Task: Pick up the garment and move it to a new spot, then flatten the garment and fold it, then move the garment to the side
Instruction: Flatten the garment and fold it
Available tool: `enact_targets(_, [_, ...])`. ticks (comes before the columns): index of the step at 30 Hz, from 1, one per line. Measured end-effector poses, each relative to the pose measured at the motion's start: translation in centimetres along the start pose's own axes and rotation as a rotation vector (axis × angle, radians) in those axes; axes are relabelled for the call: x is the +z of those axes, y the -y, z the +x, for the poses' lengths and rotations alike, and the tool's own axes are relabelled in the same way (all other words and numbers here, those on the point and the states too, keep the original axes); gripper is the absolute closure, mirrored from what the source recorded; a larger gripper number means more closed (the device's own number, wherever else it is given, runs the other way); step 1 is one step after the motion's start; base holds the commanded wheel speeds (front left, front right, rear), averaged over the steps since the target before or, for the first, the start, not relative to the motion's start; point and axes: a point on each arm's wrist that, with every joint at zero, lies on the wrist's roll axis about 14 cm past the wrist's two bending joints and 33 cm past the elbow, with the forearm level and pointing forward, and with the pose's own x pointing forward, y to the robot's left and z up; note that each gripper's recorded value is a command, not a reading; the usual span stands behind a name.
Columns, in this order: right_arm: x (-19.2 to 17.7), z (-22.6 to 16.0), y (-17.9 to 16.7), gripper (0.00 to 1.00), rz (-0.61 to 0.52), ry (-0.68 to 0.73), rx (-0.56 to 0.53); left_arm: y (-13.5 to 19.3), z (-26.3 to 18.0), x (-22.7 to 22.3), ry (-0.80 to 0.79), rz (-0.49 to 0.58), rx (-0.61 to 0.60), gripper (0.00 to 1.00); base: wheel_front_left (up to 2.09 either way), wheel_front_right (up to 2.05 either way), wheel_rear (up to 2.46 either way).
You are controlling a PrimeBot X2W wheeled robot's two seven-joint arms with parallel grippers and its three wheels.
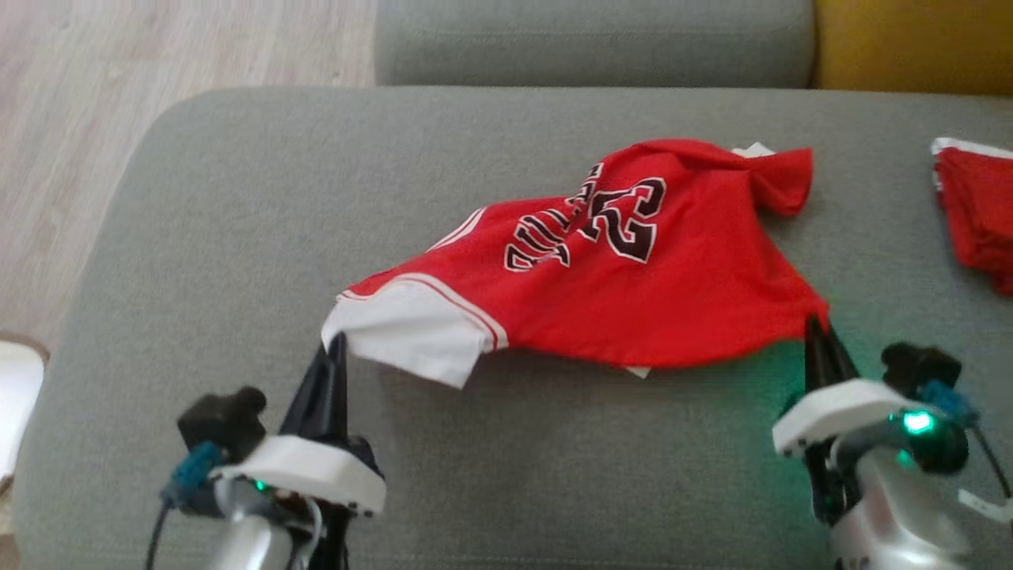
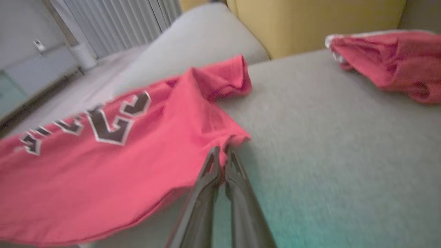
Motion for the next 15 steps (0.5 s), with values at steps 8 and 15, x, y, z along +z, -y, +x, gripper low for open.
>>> enact_targets(8, [13.6,-3.0,-3.1,1.00,0.045,0.455,0.114,4.6,0.9,11.3,0.337,0.068,-0.184,1.00,0.00,0.00,0.00])
enact_targets(15, [22.3,-10.7,-2.8,1.00,0.021,0.788,0.127,9.9,-1.2,20.8,0.601,0.163,-0.362,1.00,0.00,0.00,0.00])
